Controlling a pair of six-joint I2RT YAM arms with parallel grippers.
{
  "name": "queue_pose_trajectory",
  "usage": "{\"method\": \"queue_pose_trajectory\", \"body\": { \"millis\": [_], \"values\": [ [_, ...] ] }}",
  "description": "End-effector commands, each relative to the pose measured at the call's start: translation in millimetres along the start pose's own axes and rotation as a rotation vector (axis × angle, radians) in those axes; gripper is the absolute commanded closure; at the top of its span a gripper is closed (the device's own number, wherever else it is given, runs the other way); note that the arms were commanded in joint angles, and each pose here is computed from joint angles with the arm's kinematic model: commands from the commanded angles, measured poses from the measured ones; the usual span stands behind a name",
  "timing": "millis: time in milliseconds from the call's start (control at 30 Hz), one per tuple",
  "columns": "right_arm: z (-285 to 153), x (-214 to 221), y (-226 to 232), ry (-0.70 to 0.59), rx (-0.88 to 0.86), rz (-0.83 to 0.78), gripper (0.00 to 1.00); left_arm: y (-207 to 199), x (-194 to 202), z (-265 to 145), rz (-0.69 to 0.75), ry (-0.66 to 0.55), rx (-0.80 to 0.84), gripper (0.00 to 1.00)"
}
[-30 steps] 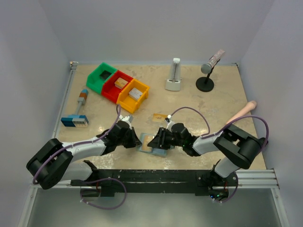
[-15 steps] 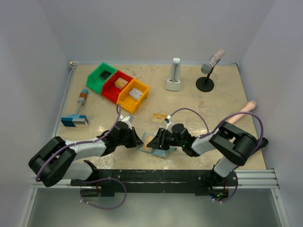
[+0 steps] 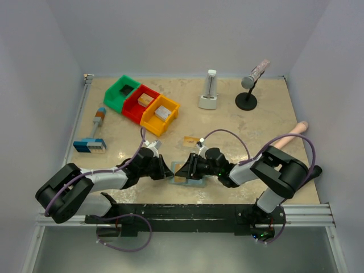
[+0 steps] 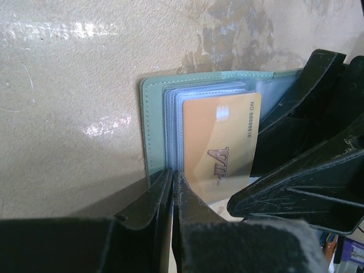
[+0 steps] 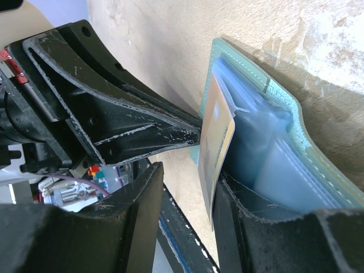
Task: Take the credit cards out of the card holder
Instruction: Remove the credit card from the card holder.
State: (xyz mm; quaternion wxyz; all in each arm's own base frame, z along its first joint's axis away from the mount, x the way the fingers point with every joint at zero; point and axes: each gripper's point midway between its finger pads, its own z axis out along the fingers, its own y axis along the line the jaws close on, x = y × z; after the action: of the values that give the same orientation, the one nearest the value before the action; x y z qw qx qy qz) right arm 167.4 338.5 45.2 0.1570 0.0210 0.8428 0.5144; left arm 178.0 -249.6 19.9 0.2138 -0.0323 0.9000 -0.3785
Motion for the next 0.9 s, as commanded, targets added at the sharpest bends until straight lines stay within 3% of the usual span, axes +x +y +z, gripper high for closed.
{"method": "queue_pose_trajectory", "body": {
  "millis": [0,333,867],
  "values": [
    [0.0,-3.8,18.0,0.001,-0.030,-0.036,0.58,-7.5,14.8,-1.2,-0.009,0.059,0.044,0.92],
    [-21.2,0.0,10.6,0.026,0.089,-0.086,0.59,-0.5,13.4,-1.1,-0.020,0.051,0.003,1.00],
    [-30.0,-1.9,14.3,0.021,0.111,-0.109,0.61,7.5,15.1,-1.1,-0.027,0.047,-0.028,1.00]
  ]
}}
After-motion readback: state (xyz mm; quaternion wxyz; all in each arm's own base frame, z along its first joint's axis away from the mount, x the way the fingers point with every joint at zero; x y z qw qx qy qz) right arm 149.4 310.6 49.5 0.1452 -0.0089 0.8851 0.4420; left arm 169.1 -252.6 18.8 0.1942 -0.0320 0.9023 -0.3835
